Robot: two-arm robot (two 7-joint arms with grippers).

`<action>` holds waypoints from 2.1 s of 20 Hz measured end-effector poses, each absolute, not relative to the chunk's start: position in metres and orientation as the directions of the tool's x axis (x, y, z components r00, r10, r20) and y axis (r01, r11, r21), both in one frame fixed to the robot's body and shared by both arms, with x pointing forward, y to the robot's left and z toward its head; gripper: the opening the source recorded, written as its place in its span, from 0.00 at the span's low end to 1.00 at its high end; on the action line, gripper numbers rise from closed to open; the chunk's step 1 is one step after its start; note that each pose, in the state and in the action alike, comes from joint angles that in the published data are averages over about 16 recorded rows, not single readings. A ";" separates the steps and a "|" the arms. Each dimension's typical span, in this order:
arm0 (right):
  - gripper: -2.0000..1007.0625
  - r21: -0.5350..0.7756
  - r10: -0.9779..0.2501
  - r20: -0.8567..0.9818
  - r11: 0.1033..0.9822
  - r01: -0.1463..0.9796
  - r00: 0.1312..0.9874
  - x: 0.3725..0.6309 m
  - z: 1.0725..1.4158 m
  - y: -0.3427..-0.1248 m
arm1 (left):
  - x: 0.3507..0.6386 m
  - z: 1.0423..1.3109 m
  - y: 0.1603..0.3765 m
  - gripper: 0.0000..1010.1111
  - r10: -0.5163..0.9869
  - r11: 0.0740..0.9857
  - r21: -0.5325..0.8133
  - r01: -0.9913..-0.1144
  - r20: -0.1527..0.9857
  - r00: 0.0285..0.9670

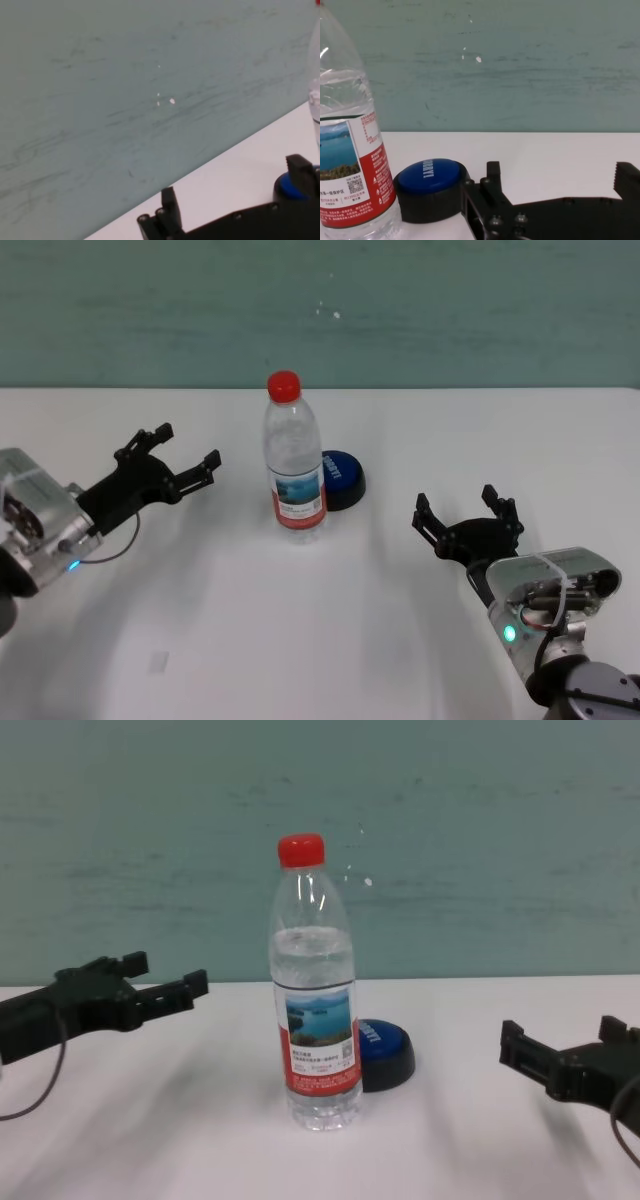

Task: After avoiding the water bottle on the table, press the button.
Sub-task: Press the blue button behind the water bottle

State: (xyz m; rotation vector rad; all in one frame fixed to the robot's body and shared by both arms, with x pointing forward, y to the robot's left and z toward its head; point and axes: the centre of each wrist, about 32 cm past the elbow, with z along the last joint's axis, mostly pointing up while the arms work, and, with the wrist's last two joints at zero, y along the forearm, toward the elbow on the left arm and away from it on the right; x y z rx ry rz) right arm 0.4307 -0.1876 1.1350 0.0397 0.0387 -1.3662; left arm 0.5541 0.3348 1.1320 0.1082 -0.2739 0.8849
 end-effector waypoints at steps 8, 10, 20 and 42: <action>1.00 0.006 -0.978 -0.051 0.203 0.979 0.203 0.431 1.135 -0.188 | 0.581 1.125 0.321 0.99 0.714 0.674 -0.012 -0.739 0.271 0.646; 1.00 0.006 -0.978 -0.051 0.203 0.979 0.203 0.431 1.135 -0.188 | 0.586 1.124 0.318 0.99 0.707 0.681 -0.010 -0.732 0.268 0.654; 1.00 0.006 -0.978 -0.051 0.203 0.979 0.203 0.431 1.135 -0.188 | 0.592 1.119 0.312 0.99 0.701 0.688 0.000 -0.726 0.260 0.664; 1.00 0.006 -0.978 -0.051 0.203 0.979 0.203 0.431 1.135 -0.188 | 0.563 1.131 0.325 0.99 0.743 0.628 -0.010 -0.778 0.305 0.596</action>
